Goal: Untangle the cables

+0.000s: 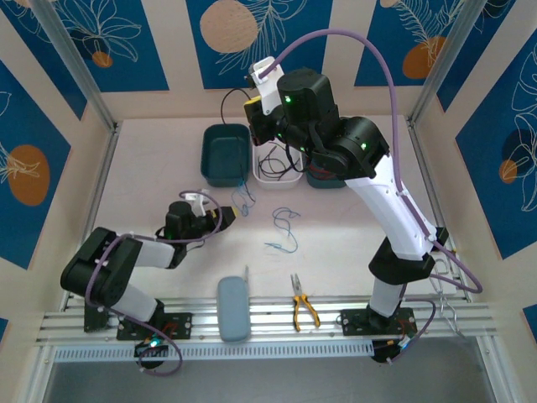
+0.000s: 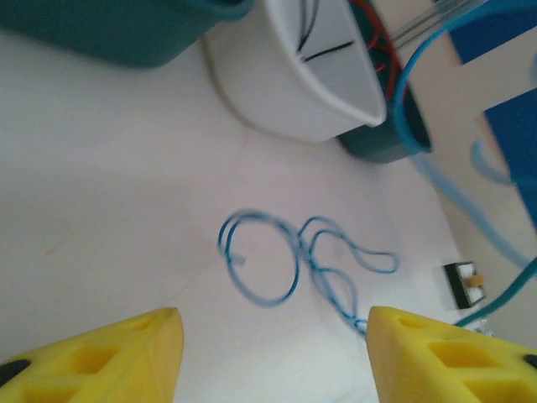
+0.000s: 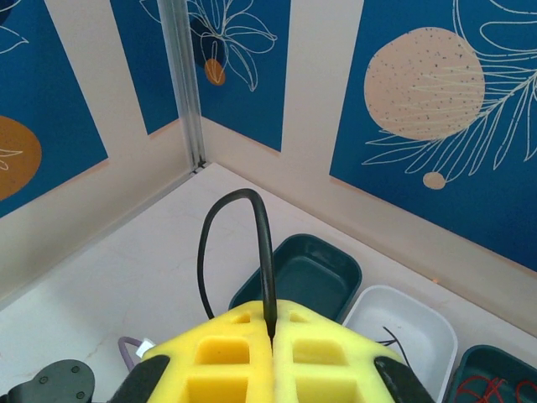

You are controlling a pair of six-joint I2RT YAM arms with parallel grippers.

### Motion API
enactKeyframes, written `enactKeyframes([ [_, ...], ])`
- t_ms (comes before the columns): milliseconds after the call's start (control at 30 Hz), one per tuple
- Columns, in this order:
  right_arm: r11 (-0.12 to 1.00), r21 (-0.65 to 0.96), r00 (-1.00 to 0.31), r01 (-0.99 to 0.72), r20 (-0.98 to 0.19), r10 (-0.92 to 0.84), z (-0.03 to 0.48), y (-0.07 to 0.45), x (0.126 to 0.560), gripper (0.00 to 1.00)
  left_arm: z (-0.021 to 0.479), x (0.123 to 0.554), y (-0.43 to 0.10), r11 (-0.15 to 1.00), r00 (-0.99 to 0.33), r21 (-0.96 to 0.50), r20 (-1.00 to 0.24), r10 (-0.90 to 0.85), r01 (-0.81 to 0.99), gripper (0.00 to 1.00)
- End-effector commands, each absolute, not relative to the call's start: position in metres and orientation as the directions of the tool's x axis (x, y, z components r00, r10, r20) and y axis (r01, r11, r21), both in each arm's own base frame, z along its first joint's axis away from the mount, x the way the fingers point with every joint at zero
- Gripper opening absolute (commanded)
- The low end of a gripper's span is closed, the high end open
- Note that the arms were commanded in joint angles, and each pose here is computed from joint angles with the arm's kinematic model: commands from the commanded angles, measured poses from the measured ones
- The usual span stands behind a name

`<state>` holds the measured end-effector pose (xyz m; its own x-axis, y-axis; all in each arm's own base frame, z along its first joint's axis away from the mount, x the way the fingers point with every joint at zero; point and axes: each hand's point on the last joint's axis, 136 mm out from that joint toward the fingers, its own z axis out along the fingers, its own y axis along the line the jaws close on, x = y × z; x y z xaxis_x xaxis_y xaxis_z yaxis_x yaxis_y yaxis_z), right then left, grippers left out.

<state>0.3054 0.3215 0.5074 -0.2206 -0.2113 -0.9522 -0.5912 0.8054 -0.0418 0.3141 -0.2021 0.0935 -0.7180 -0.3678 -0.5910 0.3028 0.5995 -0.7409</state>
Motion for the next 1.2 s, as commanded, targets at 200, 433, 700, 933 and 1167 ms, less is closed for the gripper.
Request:
enactKeyframes([
  [200, 0.791, -0.009, -0.215, -0.612, -0.960, -0.177, 0.516, 0.323, 0.304, 0.00, 0.128, 0.304, -0.227, 0.585, -0.626, -0.603, -0.754, -0.196, 0.543, 0.72],
  [433, 0.788, -0.003, -0.217, -0.616, -0.961, -0.173, 0.516, 0.323, 0.303, 0.00, 0.145, 0.293, -0.241, 0.563, -0.573, -0.517, -0.814, -0.093, 0.644, 0.73],
  [700, 0.781, 0.012, -0.223, -0.624, -0.961, -0.163, 0.518, 0.322, 0.301, 0.00, 0.150, 0.289, -0.239, 0.582, -0.546, -0.463, -0.837, -0.037, 0.669, 0.66],
  [933, 0.765, 0.037, -0.232, -0.643, -0.961, -0.148, 0.520, 0.322, 0.294, 0.00, 0.147, 0.301, -0.229, 0.657, -0.552, -0.441, -0.833, -0.046, 0.611, 0.51],
  [1167, 0.772, 0.033, -0.223, -0.634, -0.964, -0.142, 0.523, 0.316, 0.293, 0.00, 0.148, 0.315, -0.219, 0.718, -0.539, -0.431, -0.837, -0.092, 0.546, 0.20],
])
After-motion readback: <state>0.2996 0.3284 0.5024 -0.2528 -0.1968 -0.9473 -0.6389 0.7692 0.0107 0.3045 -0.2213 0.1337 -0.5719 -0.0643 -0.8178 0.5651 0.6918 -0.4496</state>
